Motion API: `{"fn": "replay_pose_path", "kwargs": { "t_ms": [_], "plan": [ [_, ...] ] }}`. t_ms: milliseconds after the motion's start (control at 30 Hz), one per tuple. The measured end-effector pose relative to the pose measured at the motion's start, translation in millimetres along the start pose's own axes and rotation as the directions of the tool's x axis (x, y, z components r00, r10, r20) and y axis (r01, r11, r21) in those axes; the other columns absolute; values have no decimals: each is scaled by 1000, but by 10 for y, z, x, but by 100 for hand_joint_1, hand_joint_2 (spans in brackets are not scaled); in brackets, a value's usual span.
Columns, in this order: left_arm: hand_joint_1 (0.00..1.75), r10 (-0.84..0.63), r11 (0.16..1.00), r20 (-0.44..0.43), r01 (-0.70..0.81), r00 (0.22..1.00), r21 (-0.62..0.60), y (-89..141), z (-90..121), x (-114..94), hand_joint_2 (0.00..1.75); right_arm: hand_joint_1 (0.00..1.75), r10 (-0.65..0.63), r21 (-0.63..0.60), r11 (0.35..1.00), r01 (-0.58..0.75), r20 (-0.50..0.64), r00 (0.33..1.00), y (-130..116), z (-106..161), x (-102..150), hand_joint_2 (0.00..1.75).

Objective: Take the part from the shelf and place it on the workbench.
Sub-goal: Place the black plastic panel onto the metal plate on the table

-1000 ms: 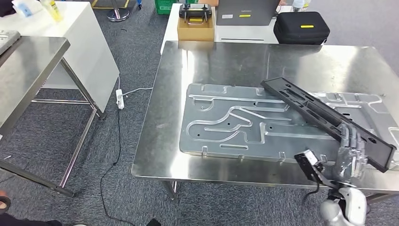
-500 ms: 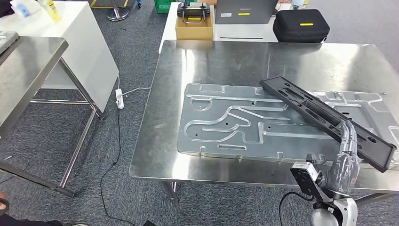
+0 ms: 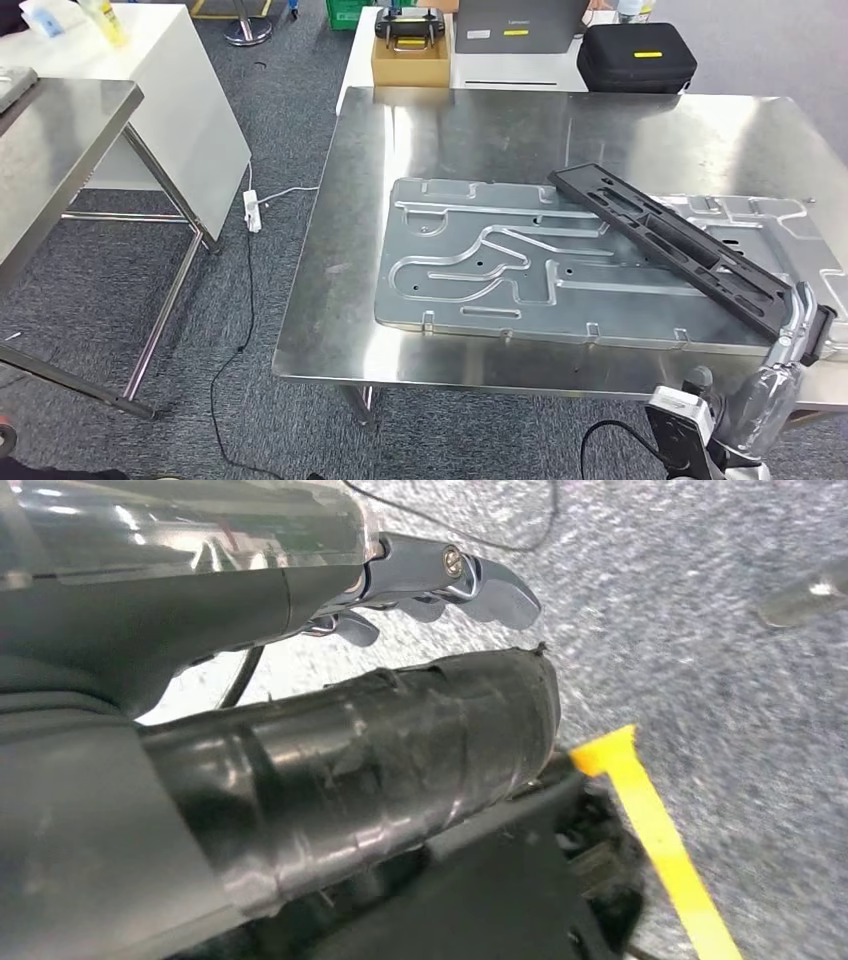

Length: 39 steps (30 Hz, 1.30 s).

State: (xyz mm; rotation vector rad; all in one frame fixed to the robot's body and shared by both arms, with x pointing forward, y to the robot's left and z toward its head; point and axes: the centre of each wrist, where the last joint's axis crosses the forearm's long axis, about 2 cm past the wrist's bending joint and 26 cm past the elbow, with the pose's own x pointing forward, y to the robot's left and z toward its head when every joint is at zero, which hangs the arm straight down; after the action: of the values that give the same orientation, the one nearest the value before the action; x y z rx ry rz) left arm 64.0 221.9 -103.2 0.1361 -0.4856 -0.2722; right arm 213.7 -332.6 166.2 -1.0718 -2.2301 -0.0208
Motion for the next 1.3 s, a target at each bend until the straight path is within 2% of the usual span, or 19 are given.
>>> {"fn": "replay_pose_path", "kwargs": {
  "t_ms": [633, 1300],
  "plan": [
    [0, 0, 999, -23, 1, 1000, 39, 10, -20, 68, 0, 0, -64, -41, 997, 63, -11, 998, 30, -15, 102, 0],
    [0, 0, 999, -32, 1, 999, 37, 8, -6, 22, 0, 0, -91, -41, 995, 91, -13, 996, 76, 17, 162, 0]
  ]
}}
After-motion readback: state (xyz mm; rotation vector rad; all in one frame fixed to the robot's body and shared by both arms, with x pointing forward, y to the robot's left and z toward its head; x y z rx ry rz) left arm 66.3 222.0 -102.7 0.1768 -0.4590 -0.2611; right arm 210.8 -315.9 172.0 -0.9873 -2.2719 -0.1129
